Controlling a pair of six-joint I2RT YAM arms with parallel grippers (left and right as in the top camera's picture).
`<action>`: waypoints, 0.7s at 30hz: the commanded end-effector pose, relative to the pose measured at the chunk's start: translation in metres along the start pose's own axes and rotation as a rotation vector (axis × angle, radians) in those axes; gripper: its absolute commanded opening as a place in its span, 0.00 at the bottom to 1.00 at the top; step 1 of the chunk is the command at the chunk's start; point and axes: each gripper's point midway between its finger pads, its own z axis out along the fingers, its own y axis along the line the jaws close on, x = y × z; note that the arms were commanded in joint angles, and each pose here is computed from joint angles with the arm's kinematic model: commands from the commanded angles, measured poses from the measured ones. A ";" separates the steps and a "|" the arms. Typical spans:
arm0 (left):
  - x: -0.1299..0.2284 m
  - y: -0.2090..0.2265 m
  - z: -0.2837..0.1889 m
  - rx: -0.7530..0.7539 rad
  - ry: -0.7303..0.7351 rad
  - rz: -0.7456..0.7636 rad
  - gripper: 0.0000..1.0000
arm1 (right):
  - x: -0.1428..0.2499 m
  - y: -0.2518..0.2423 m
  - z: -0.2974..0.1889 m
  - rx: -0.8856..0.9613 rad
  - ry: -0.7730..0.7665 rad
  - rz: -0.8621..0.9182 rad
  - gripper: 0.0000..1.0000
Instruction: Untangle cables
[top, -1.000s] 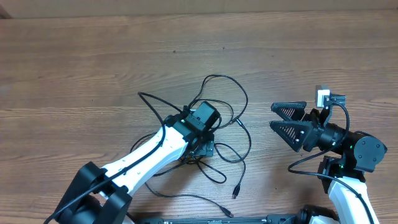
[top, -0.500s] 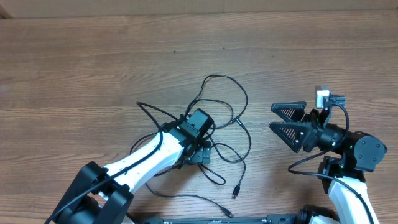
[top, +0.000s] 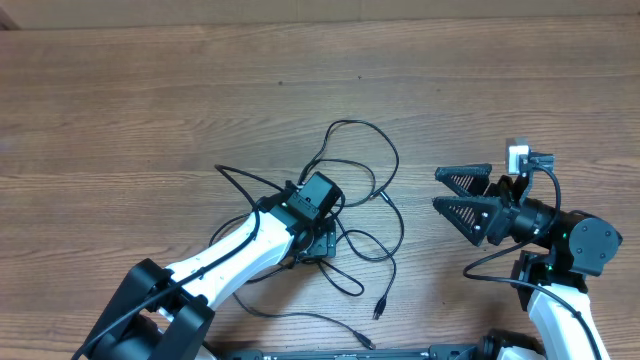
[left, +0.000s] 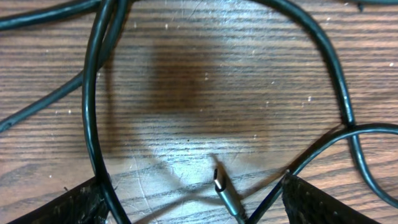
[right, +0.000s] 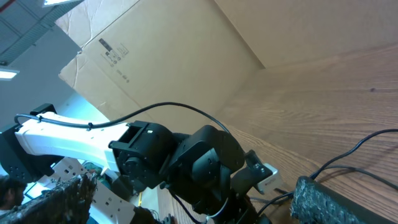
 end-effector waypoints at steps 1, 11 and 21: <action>0.001 0.009 0.000 -0.023 -0.020 -0.075 0.83 | -0.003 0.001 -0.001 0.000 -0.002 -0.017 1.00; -0.003 0.008 0.003 -0.017 -0.048 -0.112 0.51 | -0.003 0.001 -0.001 0.000 -0.002 -0.017 1.00; -0.006 0.006 0.003 -0.009 -0.057 -0.112 0.20 | -0.002 0.001 -0.001 0.000 -0.002 -0.017 1.00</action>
